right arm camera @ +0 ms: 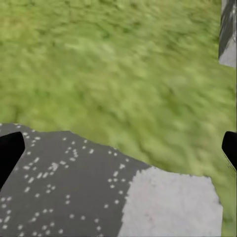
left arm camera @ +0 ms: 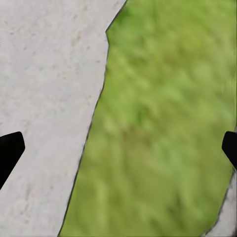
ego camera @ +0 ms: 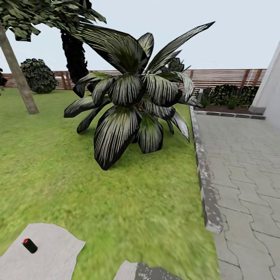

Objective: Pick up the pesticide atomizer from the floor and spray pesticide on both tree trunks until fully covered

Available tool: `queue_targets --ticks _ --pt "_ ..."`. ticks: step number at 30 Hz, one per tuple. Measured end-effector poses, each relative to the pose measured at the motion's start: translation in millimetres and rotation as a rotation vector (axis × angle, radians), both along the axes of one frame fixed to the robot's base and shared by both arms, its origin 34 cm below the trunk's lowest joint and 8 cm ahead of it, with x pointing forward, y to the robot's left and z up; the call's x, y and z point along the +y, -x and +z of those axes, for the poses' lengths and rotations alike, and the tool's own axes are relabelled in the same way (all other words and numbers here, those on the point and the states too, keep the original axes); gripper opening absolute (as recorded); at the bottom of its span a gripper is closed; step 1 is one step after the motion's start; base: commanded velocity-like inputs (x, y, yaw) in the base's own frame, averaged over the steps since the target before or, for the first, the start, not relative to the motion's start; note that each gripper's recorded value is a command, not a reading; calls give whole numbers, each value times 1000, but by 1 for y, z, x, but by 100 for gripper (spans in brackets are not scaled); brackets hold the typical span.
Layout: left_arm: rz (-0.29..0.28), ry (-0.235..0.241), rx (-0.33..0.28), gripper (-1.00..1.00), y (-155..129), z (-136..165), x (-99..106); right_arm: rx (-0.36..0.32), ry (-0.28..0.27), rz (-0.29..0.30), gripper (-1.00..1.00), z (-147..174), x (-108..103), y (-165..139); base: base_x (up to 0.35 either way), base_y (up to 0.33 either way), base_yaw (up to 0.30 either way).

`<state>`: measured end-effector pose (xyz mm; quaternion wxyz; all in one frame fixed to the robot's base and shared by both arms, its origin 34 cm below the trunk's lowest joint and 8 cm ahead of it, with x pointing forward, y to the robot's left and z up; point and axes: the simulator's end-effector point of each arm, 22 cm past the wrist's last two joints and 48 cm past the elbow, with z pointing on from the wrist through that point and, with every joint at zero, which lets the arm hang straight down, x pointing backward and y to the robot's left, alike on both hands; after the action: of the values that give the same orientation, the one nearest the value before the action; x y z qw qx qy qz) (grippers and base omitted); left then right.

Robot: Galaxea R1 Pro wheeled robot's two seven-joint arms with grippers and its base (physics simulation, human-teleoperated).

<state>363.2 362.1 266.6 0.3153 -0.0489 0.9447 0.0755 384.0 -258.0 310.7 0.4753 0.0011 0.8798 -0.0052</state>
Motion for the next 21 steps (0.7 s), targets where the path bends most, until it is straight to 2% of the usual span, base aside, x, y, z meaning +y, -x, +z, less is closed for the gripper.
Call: queue_targets --ticks 21 --pt "0 0 -3 100 -2 1 0 0 0 0 100 0 0 0 298 -194 278"
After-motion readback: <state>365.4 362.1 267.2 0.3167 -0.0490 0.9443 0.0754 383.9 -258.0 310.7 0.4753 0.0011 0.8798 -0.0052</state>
